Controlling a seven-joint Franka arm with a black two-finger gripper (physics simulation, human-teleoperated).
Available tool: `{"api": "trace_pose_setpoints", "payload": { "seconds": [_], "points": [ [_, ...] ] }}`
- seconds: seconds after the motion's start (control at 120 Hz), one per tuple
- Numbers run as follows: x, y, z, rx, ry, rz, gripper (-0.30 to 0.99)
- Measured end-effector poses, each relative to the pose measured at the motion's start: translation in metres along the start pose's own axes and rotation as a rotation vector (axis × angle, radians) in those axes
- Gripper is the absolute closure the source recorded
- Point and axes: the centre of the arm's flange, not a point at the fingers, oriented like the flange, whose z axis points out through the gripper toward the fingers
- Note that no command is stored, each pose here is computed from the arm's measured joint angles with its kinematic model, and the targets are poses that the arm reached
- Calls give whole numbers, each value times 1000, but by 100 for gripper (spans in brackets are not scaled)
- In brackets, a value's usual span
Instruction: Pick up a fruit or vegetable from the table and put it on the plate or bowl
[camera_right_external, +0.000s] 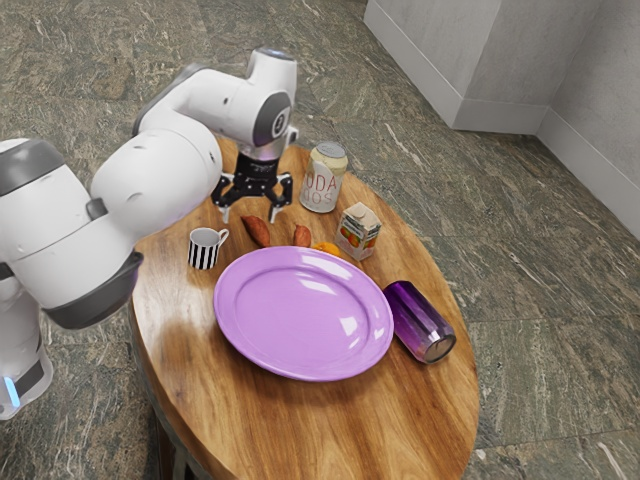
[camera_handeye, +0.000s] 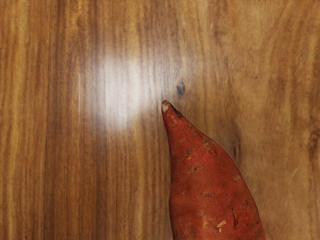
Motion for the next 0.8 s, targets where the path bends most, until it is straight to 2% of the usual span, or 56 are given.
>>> {"api": "trace_pose_setpoints", "payload": {
  "seconds": [0.508, 0.575, 0.717, 0.8],
  "points": [
    [5, -8, 10, 3, -7, -36, 4],
    [5, -8, 11, 4, -7, -36, 9],
    [4, -7, 11, 4, -8, -34, 31],
    [3, -7, 13, 9, -9, -32, 40]
  ]
}}
